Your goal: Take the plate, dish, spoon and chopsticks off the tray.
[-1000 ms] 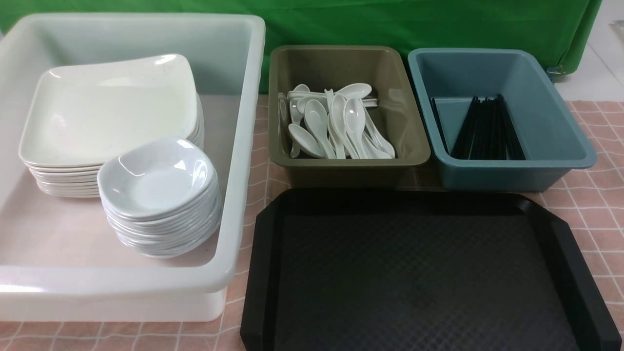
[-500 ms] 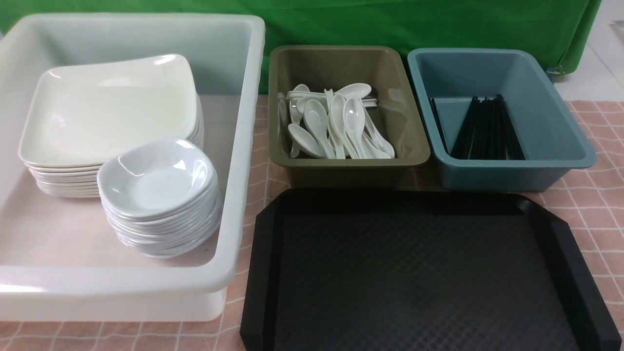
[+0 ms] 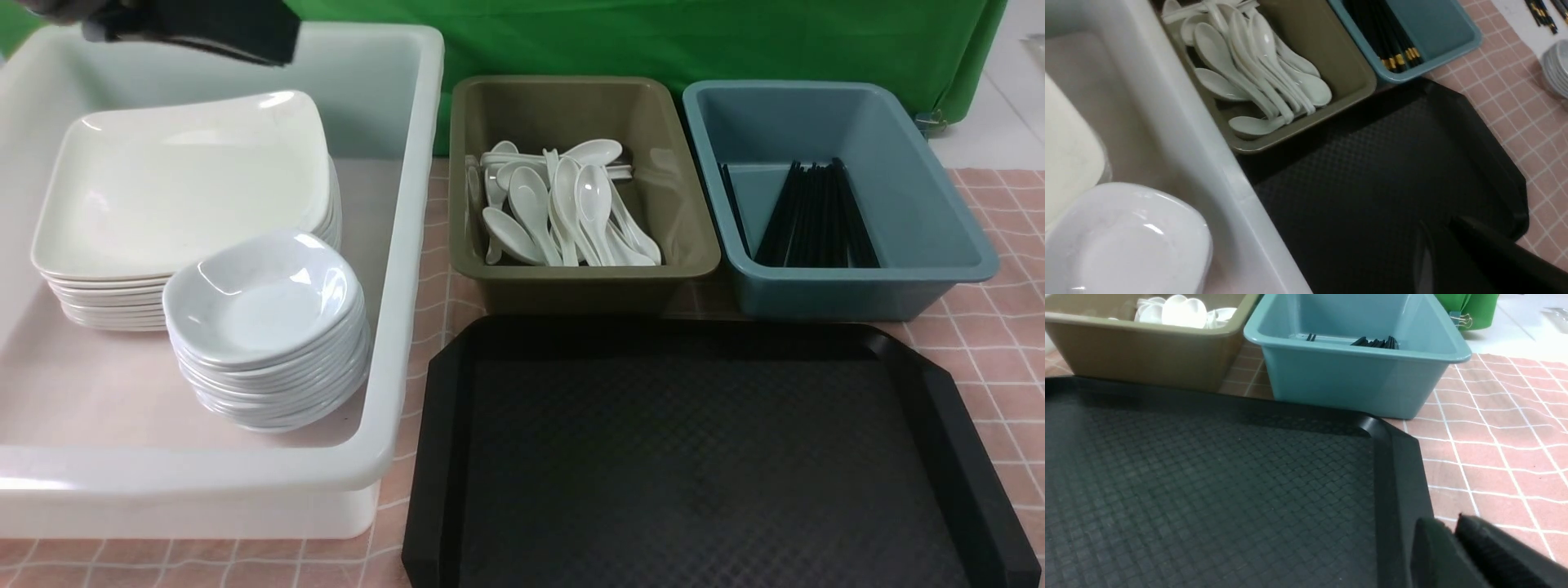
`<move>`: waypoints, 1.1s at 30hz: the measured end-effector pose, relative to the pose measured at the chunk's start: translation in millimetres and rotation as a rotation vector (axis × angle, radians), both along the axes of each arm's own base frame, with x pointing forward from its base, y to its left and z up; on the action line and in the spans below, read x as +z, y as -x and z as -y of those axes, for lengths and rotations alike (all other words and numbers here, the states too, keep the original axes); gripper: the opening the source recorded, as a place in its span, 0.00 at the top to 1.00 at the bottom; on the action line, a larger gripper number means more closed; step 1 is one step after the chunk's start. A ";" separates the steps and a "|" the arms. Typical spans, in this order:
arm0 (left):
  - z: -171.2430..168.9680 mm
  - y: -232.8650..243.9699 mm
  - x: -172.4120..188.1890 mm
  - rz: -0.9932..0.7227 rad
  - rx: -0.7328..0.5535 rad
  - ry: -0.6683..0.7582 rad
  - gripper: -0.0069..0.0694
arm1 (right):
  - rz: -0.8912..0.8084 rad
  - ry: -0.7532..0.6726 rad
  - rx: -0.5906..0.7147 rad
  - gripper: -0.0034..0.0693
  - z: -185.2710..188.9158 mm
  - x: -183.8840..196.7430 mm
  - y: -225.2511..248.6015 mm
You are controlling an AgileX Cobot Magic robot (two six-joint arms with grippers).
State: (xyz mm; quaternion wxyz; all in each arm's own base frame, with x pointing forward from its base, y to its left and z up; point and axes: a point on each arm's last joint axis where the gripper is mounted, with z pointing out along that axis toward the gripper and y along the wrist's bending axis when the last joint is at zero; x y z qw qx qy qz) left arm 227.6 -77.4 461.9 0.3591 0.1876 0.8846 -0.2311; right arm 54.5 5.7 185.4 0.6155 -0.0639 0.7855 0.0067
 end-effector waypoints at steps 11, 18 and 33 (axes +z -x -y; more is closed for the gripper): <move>-5.3 109.4 -35.3 0.040 -0.078 0.014 0.89 | 0.000 0.000 0.000 0.73 0.0 0.0 0.0; -19.2 155.5 -84.7 0.186 0.017 0.131 0.89 | 0.000 0.000 0.000 0.71 0.0 0.0 0.0; -34.4 171.2 -94.2 0.470 0.164 0.243 0.89 | -0.001 0.000 0.000 0.66 0.0 -0.1 0.0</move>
